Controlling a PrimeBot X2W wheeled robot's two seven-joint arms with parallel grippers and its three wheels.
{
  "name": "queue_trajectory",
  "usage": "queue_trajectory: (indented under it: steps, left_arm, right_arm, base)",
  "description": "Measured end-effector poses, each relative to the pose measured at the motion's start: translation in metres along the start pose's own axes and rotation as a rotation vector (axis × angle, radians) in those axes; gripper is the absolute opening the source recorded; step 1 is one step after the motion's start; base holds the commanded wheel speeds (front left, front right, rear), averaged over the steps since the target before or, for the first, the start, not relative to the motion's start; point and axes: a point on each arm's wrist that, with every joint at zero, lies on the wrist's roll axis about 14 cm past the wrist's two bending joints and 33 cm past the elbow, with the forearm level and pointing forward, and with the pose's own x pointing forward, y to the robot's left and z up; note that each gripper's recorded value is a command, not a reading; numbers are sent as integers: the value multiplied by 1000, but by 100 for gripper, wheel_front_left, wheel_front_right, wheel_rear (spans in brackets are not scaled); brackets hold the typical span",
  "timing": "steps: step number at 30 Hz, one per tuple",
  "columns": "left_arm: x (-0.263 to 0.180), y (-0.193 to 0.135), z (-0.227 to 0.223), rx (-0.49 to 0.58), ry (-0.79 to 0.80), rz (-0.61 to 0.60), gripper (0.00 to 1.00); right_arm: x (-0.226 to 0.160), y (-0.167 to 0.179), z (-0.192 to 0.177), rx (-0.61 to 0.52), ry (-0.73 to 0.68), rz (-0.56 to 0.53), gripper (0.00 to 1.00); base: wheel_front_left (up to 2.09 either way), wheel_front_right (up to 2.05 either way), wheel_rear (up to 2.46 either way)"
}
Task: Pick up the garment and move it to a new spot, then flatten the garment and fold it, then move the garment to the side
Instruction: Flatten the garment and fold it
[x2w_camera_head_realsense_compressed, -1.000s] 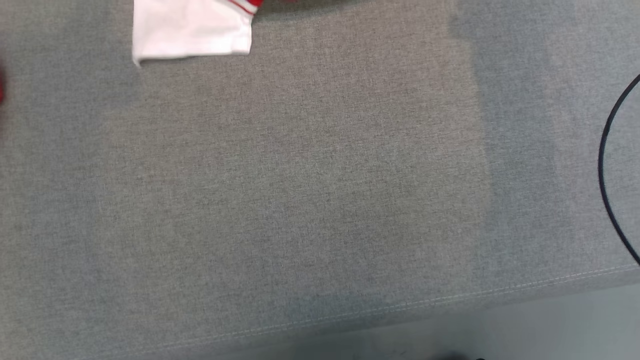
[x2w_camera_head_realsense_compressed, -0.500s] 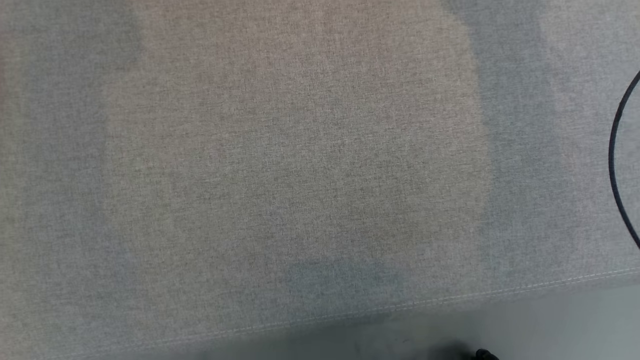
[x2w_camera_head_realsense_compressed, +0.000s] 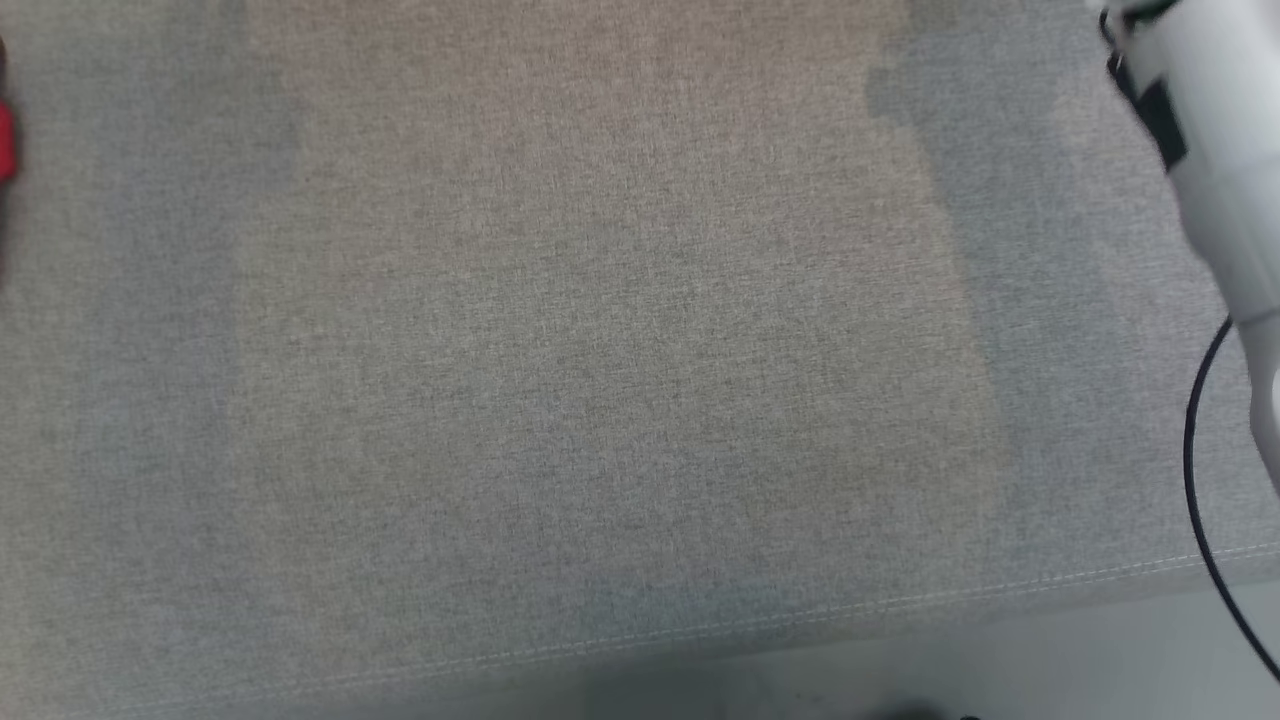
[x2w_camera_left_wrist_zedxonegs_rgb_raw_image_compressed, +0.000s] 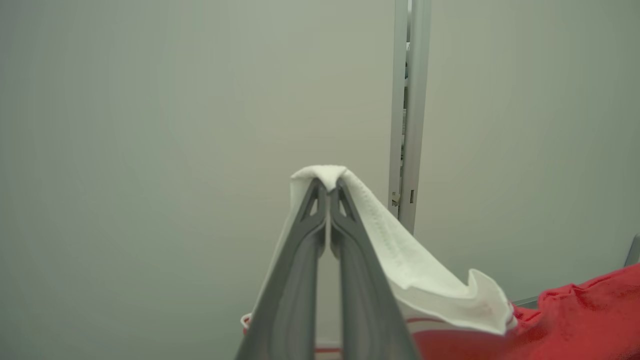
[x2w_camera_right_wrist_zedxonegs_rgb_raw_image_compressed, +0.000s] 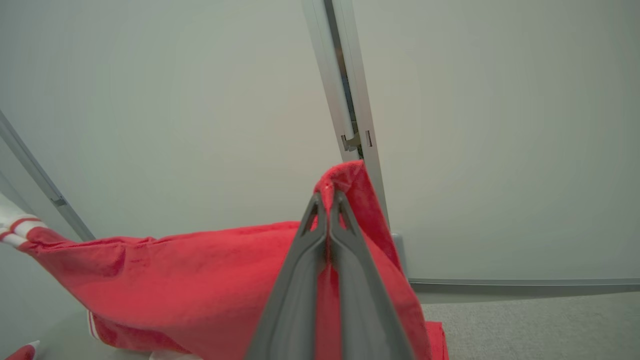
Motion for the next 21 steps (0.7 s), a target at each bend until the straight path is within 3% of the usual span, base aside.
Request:
queue_trajectory:
  steps: [10, 21]
  left_arm:
    - [-81, -4, -18, -94, 32, 63, 0]
    - [-201, -32, -18, -228, 54, 169, 0]
  right_arm:
    - [-70, 5, -22, 101, 90, 16, 0]
    - [-182, 22, -45, 241, 177, -8, 0]
  base:
    - [0, 0, 0]
    - [0, 0, 0]
